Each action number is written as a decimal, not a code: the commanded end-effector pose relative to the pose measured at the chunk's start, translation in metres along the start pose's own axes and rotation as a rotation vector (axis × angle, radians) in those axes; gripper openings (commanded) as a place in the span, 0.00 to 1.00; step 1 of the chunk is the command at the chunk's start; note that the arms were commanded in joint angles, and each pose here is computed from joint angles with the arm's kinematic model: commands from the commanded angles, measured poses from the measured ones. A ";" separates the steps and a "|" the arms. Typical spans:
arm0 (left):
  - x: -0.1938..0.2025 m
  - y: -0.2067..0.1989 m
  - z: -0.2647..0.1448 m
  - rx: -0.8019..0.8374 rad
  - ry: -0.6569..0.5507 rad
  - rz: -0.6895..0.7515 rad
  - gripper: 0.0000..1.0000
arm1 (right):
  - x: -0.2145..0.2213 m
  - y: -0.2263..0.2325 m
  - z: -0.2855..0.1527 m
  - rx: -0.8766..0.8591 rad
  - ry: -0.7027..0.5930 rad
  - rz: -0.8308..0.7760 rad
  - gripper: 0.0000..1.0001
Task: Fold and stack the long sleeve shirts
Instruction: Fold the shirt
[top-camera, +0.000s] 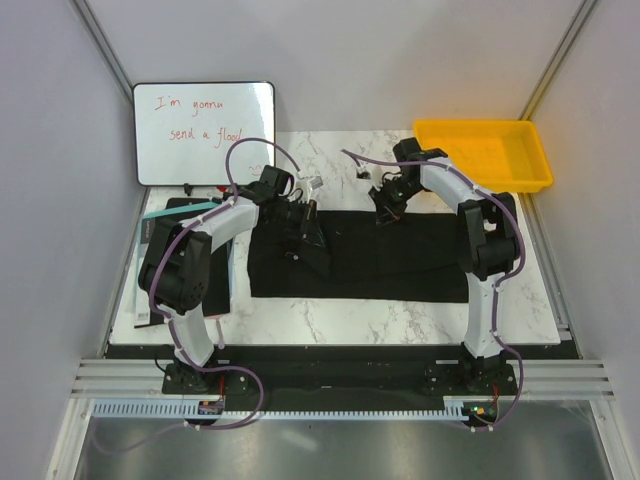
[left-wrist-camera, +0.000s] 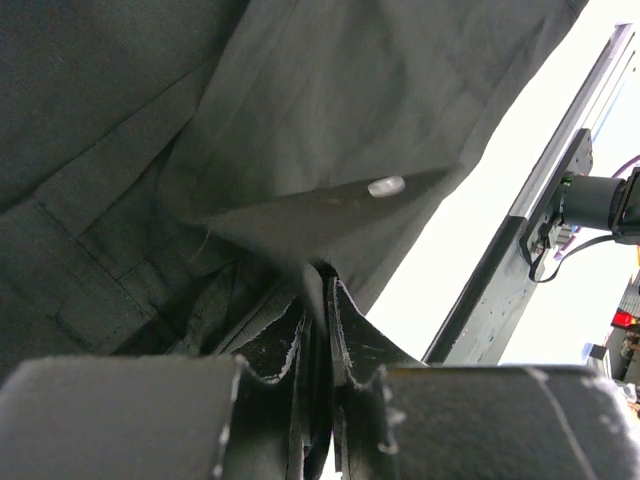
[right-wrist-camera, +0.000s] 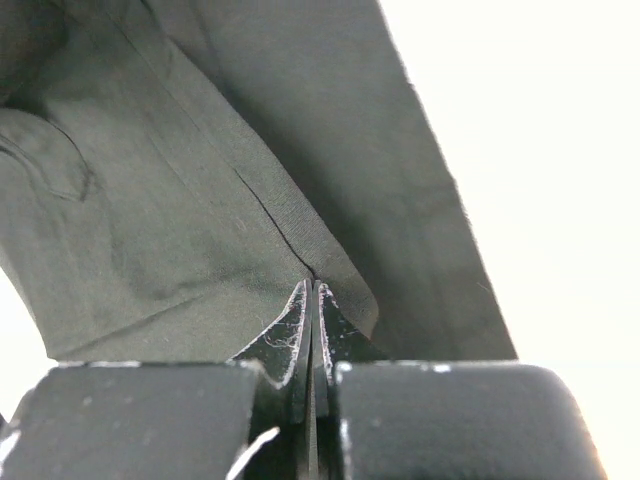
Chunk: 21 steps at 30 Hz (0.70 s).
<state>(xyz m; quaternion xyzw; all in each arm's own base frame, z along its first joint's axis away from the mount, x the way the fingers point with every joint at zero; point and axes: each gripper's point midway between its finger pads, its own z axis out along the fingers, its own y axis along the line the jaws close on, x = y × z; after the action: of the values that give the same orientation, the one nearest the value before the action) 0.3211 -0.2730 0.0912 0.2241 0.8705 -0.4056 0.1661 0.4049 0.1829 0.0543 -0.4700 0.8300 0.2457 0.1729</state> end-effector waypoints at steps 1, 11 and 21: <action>-0.025 -0.010 -0.005 0.007 -0.062 0.110 0.15 | -0.030 -0.011 -0.047 0.065 -0.108 -0.058 0.00; -0.018 0.018 -0.006 -0.096 -0.060 0.057 0.13 | -0.025 -0.013 -0.037 0.045 -0.098 -0.052 0.00; -0.033 -0.001 -0.040 -0.088 -0.102 0.049 0.02 | -0.024 -0.011 -0.034 0.047 -0.094 -0.051 0.00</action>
<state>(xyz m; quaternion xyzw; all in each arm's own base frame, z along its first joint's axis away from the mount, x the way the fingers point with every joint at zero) 0.3400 -0.2498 0.0886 0.1958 0.8897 -0.3666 0.1892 0.4215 0.1708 0.0757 -0.4647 0.8282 0.2366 0.2053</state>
